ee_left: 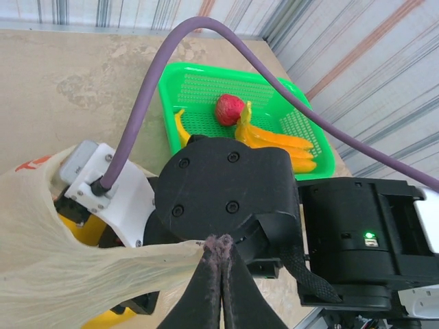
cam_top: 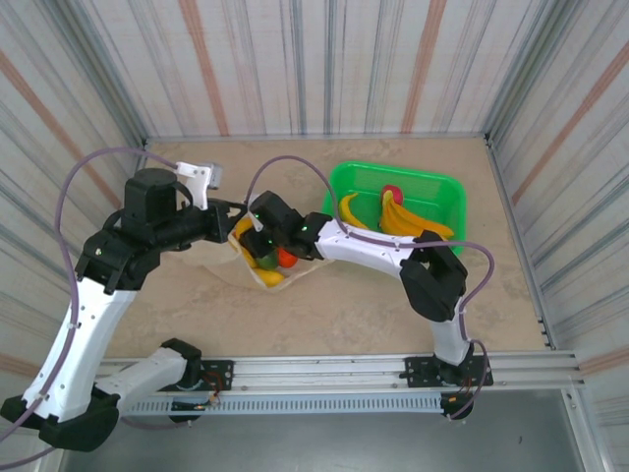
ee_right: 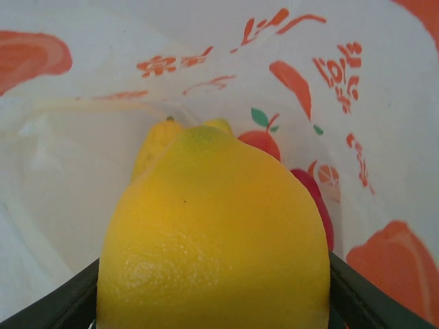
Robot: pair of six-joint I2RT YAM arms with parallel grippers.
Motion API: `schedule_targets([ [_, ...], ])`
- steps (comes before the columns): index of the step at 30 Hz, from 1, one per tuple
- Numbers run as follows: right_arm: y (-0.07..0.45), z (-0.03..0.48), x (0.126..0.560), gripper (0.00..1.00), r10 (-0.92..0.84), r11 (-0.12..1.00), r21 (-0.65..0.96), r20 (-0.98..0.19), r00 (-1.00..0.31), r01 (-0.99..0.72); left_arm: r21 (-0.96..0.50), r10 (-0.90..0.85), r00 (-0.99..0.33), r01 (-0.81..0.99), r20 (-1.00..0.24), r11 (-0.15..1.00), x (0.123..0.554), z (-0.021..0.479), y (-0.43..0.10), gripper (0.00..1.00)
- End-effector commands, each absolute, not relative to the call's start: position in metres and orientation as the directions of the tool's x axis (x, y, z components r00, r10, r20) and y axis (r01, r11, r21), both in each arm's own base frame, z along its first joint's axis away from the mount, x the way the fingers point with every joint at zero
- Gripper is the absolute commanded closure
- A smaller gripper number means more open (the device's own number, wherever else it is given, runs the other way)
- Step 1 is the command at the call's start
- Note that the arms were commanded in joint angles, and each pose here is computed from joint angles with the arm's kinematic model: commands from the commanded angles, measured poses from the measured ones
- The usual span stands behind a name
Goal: Place the fake fruits into the plastic bag and tie a complex knot
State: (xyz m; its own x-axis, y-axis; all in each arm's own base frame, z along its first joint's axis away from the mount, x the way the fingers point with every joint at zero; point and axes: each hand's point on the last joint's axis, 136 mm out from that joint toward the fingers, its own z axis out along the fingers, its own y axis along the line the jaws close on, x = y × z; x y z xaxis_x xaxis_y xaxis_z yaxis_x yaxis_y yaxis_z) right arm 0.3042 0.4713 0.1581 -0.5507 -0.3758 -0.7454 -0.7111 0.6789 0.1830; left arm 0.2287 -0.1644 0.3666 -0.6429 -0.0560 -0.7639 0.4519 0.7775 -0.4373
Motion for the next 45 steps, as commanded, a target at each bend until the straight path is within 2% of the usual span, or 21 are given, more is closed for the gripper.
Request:
schedule_targets([
  [1, 0.482, 0.170, 0.328, 0.38, -0.263, 0.700, 0.247, -0.783, -0.564, -0.670, -0.423, -0.064, -0.622, 0.450, -0.781, 0.787, 0.225, 0.376, -0.159, 1.00],
  [5, 0.485, 0.175, 0.329, 0.19, -0.249, 0.684, 0.272, -0.785, -0.567, -0.677, -0.426, -0.062, -0.625, 0.452, -0.778, 0.784, 0.227, 0.376, -0.161, 1.00],
  [10, 0.479, 0.185, 0.318, 0.17, -0.250, 0.653, 0.280, -0.797, -0.549, -0.704, -0.423, -0.061, -0.624, 0.452, -0.779, 0.785, 0.231, 0.377, -0.162, 1.00],
  [13, 0.474, 0.191, 0.313, 0.22, -0.245, 0.637, 0.295, -0.798, -0.550, -0.712, -0.424, -0.062, -0.624, 0.452, -0.779, 0.785, 0.232, 0.378, -0.163, 1.00],
  [16, 0.466, 0.200, 0.307, 0.32, -0.237, 0.632, 0.298, -0.804, -0.545, -0.715, -0.425, -0.064, -0.623, 0.452, -0.780, 0.785, 0.232, 0.379, -0.163, 1.00],
  [21, 0.446, 0.211, 0.298, 0.65, -0.215, 0.642, 0.306, -0.808, -0.548, -0.703, -0.423, -0.064, -0.626, 0.444, -0.777, 0.790, 0.233, 0.377, -0.161, 1.00],
  [23, 0.439, 0.214, 0.294, 0.76, -0.214, 0.643, 0.305, -0.809, -0.548, -0.702, -0.421, -0.065, -0.626, 0.440, -0.777, 0.793, 0.233, 0.377, -0.160, 1.00],
  [25, 0.432, 0.218, 0.290, 0.82, -0.209, 0.645, 0.306, -0.811, -0.547, -0.700, -0.422, -0.067, -0.625, 0.439, -0.777, 0.793, 0.233, 0.377, -0.160, 1.00],
  [30, 0.415, 0.243, 0.279, 0.82, -0.184, 0.640, 0.307, -0.829, -0.528, -0.704, -0.421, -0.068, -0.625, 0.438, -0.778, 0.794, 0.233, 0.377, -0.159, 1.00],
  [36, 0.373, 0.302, 0.272, 0.78, -0.136, 0.656, 0.264, -0.880, -0.455, -0.707, -0.422, -0.061, -0.632, 0.439, -0.772, 0.793, 0.233, 0.372, -0.160, 1.00],
  [41, 0.299, 0.327, 0.305, 0.76, -0.030, 0.760, 0.297, -0.873, -0.488, -0.578, -0.437, -0.056, -0.643, 0.452, -0.764, 0.778, 0.230, 0.370, -0.164, 1.00],
  [45, 0.226, 0.306, 0.345, 0.78, 0.059, 0.864, 0.332, -0.813, -0.579, -0.378, -0.436, -0.049, -0.644, 0.459, -0.764, 0.774, 0.230, 0.369, -0.165, 1.00],
])
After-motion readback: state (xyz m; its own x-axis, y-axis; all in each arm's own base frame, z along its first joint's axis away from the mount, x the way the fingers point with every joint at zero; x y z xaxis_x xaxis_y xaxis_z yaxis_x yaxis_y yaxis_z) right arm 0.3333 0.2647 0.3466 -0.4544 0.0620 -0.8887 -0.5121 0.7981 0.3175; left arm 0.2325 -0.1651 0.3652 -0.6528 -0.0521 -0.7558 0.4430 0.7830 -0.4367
